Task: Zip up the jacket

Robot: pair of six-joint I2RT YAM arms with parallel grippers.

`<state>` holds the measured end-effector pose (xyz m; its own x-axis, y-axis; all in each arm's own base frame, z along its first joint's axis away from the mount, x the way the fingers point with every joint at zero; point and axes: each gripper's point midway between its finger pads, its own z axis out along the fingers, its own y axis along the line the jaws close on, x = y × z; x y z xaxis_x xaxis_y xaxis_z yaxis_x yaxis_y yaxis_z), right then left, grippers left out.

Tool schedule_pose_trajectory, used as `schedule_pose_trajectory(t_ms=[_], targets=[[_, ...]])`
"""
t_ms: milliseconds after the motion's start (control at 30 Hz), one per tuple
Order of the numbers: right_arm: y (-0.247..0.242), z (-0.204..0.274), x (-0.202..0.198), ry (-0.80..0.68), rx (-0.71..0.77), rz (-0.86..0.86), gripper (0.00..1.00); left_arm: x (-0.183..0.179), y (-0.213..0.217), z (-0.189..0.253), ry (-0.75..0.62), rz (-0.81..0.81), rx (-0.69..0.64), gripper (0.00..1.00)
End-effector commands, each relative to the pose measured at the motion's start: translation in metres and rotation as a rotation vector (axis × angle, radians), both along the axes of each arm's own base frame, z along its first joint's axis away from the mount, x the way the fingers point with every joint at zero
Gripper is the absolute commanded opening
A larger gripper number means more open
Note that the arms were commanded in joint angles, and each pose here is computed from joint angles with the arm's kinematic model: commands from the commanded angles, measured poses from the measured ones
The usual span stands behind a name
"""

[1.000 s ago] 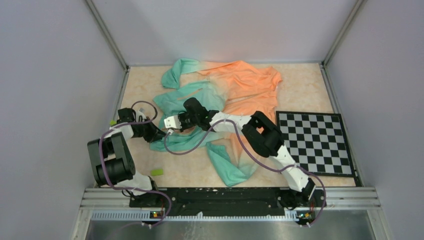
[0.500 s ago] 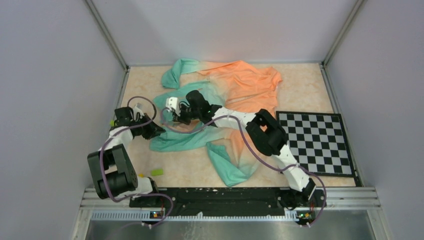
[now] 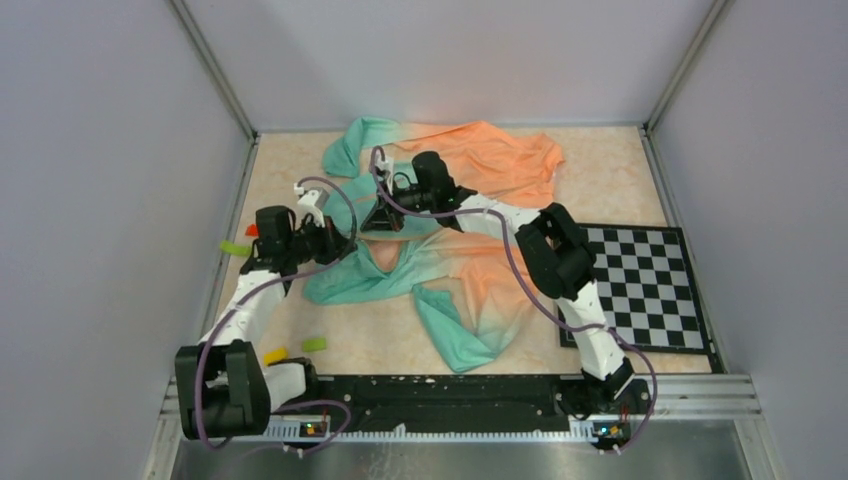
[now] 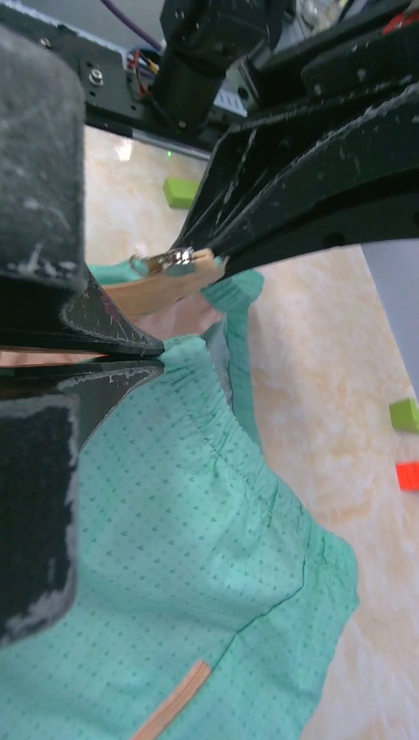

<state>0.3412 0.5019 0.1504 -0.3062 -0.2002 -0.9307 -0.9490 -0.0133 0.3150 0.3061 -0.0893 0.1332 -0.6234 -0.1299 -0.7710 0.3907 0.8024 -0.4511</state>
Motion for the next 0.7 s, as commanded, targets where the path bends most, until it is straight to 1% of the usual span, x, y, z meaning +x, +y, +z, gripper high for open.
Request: schedule_pose_trajectory(t_ms=[0,67,167,233,333,433,533,667], targets=[[-0.005,0.049,-0.03,-0.035,0.114,0.118,0.0,0.007,-0.015,0.006,-0.117,-0.176,0.035,0.0],[-0.01,0.055,-0.032,-0.045,0.156,0.129,0.0,0.008,-0.015,0.005,-0.131,-0.195,0.058,0.0],[-0.018,0.054,-0.029,-0.02,0.168,0.136,0.0,0.005,-0.015,0.006,-0.163,-0.207,0.068,0.0],[-0.023,0.052,-0.029,-0.037,0.176,0.146,0.0,0.004,-0.017,0.007,-0.174,-0.213,0.06,0.0],[-0.028,0.048,-0.028,-0.083,0.188,0.128,0.0,0.006,-0.015,-0.001,-0.134,-0.209,0.065,0.0],[-0.029,0.05,-0.02,-0.103,0.194,0.062,0.0,0.007,-0.014,-0.007,-0.09,-0.203,0.063,0.0],[-0.031,0.052,-0.015,-0.119,0.191,0.024,0.0,0.007,-0.014,-0.009,-0.079,-0.193,0.055,0.0],[-0.031,0.054,-0.019,-0.111,0.206,0.043,0.0,0.008,-0.013,-0.012,-0.062,-0.181,0.055,0.0]])
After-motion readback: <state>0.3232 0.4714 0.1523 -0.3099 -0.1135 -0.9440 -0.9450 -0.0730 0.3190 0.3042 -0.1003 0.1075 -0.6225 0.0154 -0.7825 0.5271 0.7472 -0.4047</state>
